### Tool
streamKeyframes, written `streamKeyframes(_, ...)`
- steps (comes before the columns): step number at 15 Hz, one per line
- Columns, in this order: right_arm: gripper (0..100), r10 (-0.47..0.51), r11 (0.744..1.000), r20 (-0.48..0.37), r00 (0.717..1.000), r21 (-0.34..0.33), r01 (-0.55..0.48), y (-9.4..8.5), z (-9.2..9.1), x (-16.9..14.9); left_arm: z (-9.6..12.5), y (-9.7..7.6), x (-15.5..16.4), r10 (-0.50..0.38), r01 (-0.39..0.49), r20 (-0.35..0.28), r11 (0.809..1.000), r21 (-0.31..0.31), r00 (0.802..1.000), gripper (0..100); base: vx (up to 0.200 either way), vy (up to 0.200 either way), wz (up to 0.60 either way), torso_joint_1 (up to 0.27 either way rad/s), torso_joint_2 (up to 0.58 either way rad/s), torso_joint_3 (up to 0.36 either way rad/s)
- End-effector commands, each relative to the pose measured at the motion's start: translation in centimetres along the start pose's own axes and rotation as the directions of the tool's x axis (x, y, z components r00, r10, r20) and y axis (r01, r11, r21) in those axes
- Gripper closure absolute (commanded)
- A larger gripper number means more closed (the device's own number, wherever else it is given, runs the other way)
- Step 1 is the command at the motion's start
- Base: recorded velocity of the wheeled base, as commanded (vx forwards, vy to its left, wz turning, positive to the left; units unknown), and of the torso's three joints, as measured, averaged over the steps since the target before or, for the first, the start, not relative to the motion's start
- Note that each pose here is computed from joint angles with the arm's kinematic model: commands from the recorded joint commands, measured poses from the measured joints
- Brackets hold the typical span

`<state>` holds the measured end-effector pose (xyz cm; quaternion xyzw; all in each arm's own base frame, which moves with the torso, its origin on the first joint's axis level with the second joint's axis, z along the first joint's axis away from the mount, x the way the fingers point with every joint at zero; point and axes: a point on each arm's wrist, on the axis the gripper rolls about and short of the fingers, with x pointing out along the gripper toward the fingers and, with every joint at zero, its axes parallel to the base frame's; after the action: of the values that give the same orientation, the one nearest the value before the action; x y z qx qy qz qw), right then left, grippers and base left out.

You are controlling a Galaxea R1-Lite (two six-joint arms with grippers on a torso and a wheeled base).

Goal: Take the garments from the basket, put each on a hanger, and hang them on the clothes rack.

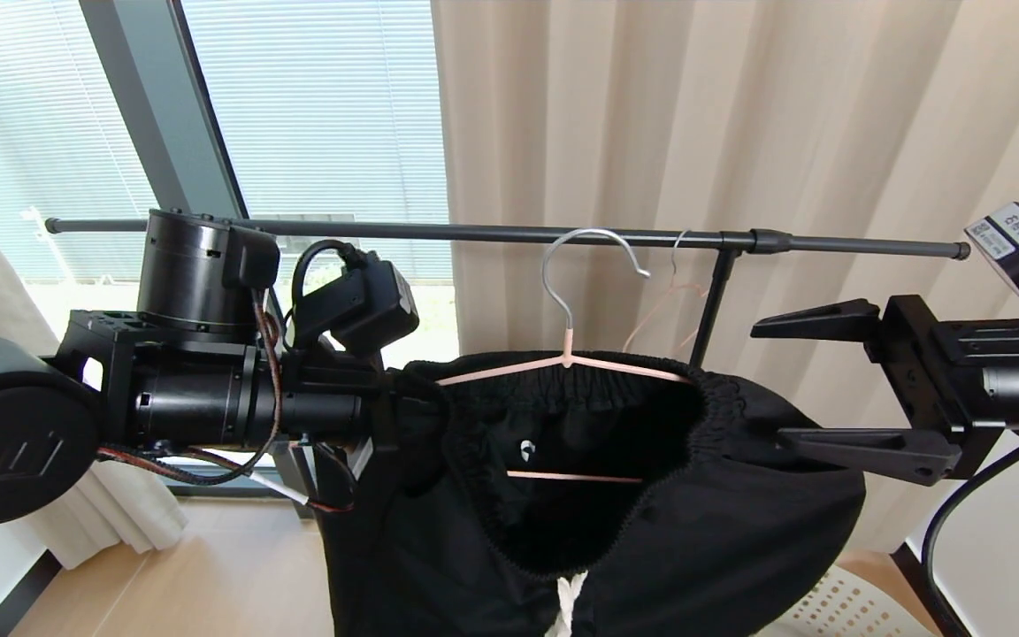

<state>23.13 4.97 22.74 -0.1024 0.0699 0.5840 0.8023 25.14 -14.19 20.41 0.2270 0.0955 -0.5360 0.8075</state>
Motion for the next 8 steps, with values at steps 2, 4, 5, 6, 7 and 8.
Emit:
streamKeyframes(2, 0, -0.008, 1.0, 0.002, 1.0, 0.021, 0.007, -0.6, -0.5, -0.4, -0.2, 0.5, -0.4, 0.024, -0.024, -0.004, 0.999, -0.046, 1.0, 100, 0.0, 0.0, 0.0, 0.0, 0.0, 0.0)
streamKeyframes(4, 0, -0.012, 0.999, -0.004, 1.0, 0.035, 0.012, -0.8, -0.9, -0.4, -0.4, 0.9, -0.7, 0.04, -0.04, -0.006, 0.997, -0.066, 0.999, 100, 0.0, 0.0, 0.0, 0.0, 0.0, 0.0)
streamKeyframes(5, 0, -0.029, 0.998, -0.014, 0.999, 0.058, 0.03, -1.2, -1.5, -0.7, -0.7, 1.1, -1.0, 0.051, -0.052, -0.012, 0.996, -0.075, 0.999, 100, 0.0, 0.0, 0.0, 0.0, 0.0, 0.0)
streamKeyframes(6, 0, -0.043, 0.996, -0.021, 0.999, 0.075, 0.044, -1.5, -1.9, -1.0, -0.9, 1.3, -1.2, 0.059, -0.06, -0.016, 0.995, -0.081, 0.998, 100, 0.0, 0.0, 0.0, 0.0, 0.0, 0.0)
streamKeyframes(7, 0, -0.043, 0.996, -0.021, 0.999, 0.075, 0.044, -1.5, -1.9, -1.0, -0.9, 1.3, -1.2, 0.059, -0.06, -0.016, 0.995, -0.081, 0.998, 100, 0.0, 0.0, 0.0, 0.0, 0.0, 0.0)
streamKeyframes(8, 0, -0.069, 0.991, -0.034, 0.997, 0.111, 0.072, -1.9, -3.0, -1.6, -1.1, 1.5, -1.7, 0.041, -0.041, 0.006, 0.995, -0.091, 0.999, 100, 0.0, 0.0, 0.0, 0.0, 0.0, 0.0)
